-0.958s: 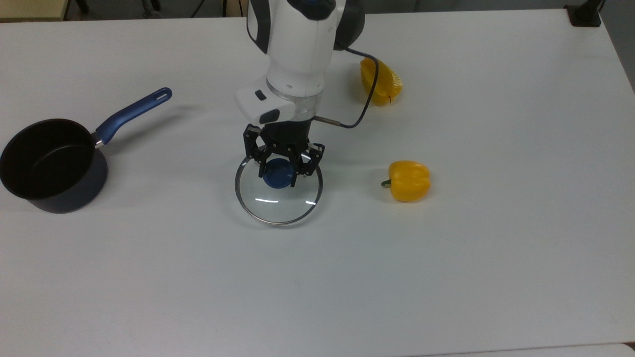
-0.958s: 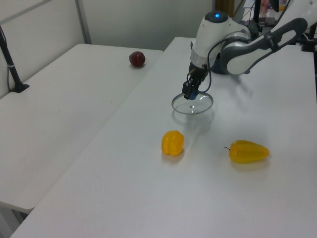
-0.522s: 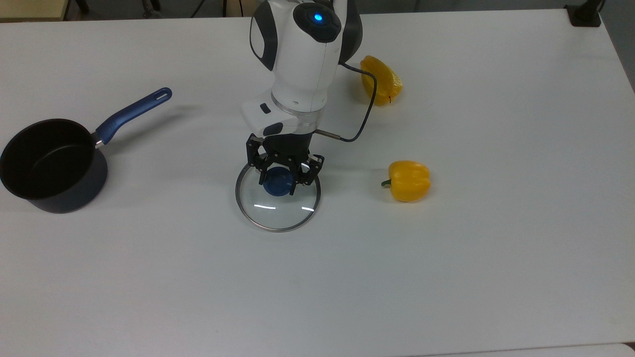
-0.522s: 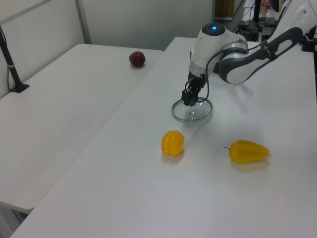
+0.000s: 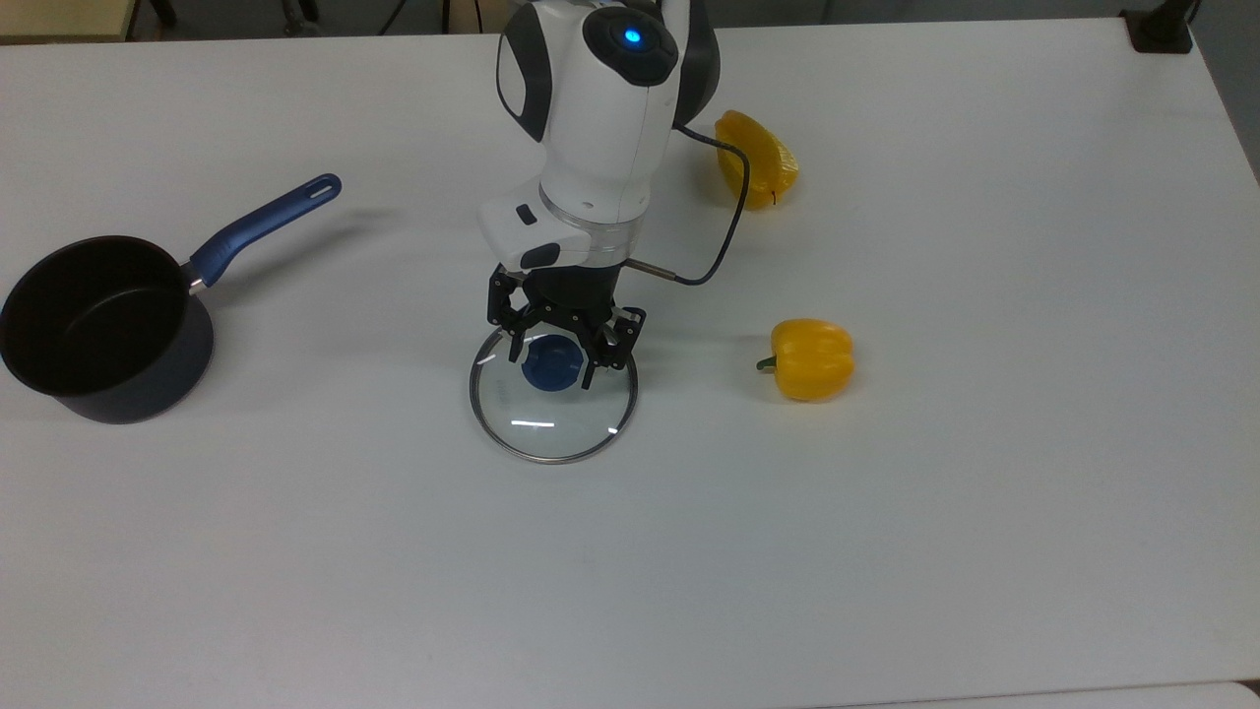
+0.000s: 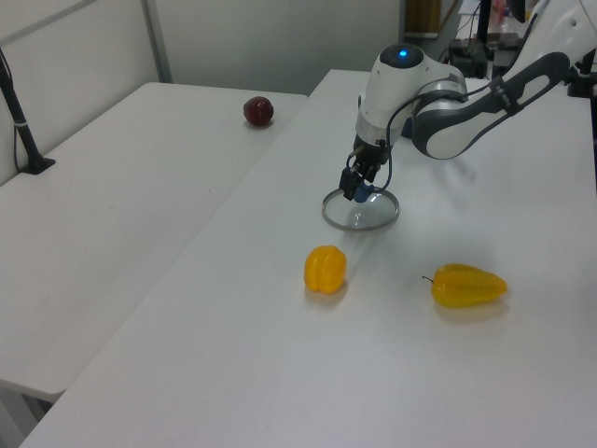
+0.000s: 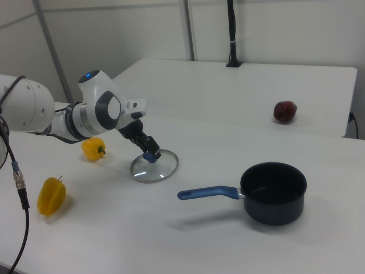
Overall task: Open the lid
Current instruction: 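Carry the lid away from the saucepan and lower it onto the table, then open the gripper, release the lid, and raise the gripper away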
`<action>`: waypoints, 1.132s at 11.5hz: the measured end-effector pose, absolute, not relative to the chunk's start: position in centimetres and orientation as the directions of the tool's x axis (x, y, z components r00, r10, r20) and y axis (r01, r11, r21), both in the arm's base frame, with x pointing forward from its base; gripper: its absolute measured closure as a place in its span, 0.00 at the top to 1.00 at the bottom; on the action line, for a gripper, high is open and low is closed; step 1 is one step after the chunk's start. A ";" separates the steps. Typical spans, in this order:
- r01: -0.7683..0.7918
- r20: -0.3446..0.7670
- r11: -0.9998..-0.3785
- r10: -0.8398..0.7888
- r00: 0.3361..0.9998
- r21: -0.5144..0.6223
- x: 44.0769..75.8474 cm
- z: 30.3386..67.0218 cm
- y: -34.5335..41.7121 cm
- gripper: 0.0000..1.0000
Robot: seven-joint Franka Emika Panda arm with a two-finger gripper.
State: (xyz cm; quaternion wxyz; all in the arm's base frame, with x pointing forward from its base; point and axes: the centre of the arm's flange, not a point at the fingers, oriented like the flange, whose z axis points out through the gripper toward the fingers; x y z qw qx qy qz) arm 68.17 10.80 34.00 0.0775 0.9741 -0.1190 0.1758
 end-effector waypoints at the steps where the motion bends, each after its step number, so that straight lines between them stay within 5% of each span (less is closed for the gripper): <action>1: -0.264 0.361 -0.958 -0.210 0.909 0.109 68.2 34.1 10.8 0.84; 2: -0.274 0.352 -0.954 -0.217 0.911 0.120 68.1 34.5 10.6 0.98; 3: -0.283 0.341 -0.949 -0.224 0.913 0.135 68.0 35.3 10.3 1.00; 7: -0.312 0.292 -0.925 -0.244 0.925 0.214 65.3 45.1 8.7 1.00; 13: -0.031 0.023 -0.990 -0.028 0.999 0.140 57.2 56.2 6.3 1.00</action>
